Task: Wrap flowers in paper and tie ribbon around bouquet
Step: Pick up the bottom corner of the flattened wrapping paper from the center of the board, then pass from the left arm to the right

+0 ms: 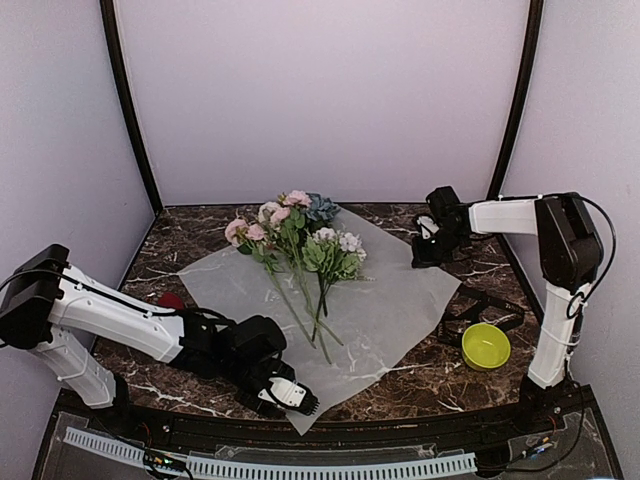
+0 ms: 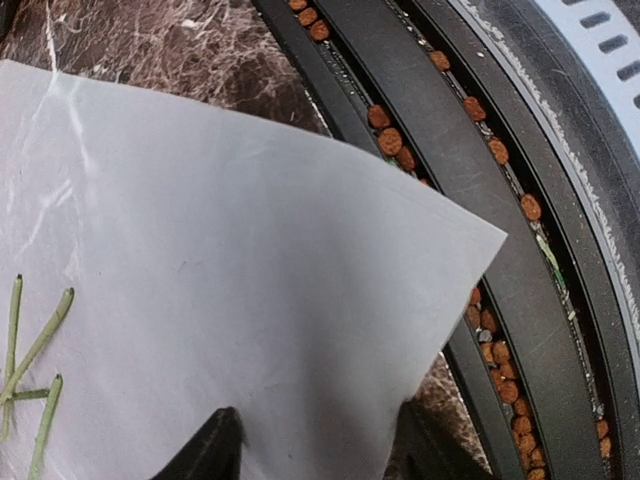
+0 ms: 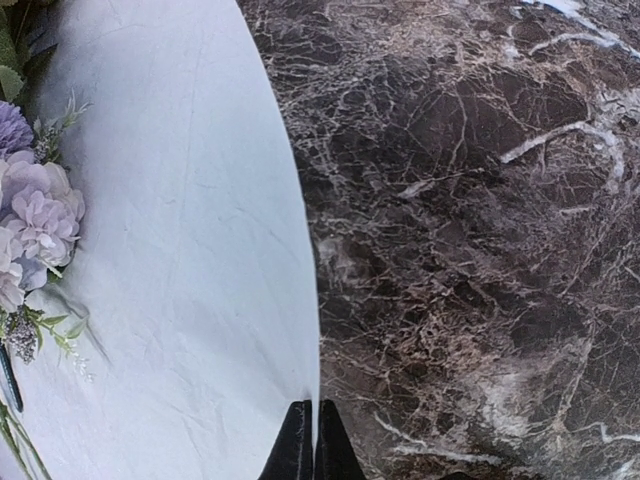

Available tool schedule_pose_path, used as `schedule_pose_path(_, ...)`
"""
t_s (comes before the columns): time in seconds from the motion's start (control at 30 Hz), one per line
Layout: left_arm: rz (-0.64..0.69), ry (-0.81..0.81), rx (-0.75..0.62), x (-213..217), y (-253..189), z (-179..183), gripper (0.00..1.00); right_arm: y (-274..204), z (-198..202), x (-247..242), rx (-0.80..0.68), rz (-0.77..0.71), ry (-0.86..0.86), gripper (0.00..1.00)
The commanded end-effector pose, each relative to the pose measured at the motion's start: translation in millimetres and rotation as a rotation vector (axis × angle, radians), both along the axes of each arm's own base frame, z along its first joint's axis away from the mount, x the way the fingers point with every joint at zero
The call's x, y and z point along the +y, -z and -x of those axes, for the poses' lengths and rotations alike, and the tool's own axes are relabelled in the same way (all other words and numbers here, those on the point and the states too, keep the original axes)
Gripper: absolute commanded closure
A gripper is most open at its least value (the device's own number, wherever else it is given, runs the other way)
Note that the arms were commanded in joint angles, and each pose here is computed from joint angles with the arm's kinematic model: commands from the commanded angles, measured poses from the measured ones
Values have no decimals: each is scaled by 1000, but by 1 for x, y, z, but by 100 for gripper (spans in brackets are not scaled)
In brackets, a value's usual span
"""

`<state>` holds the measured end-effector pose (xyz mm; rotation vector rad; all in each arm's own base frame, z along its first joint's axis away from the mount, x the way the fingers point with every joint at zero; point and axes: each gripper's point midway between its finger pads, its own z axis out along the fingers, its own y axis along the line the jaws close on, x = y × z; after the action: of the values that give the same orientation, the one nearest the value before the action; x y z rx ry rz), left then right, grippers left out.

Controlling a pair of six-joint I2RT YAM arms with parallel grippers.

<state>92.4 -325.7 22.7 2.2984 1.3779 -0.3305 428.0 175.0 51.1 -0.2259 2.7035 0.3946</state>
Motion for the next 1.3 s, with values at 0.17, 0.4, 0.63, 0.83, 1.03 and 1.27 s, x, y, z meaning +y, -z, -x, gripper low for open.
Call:
schedule_pose_path(0.17, 11, -27, -11, 6, 2, -1, 78, -23, -4, -2, -57, 9, -3, 100)
schedule_pose_path(0.4, 74, -81, -35, -3, -14, -9, 100, -36, -3, -8, -70, 37, 2, 89)
schedule_pose_path(0.63, 258, -178, -18, -20, -58, -30, 100, -71, -13, -34, -156, 150, 95, 51)
schedule_pose_path(0.83, 362, -256, 41, -23, -85, -51, 100, -85, -3, -23, -210, 292, 48, 45)
schedule_pose_path(1.03, 378, -336, 64, -20, -89, -76, 100, -105, 48, 64, -274, 127, -322, 41)
schedule_pose_path(1.27, 405, -403, 109, -19, -87, -95, 100, -142, 202, 170, -264, -546, -900, 27)
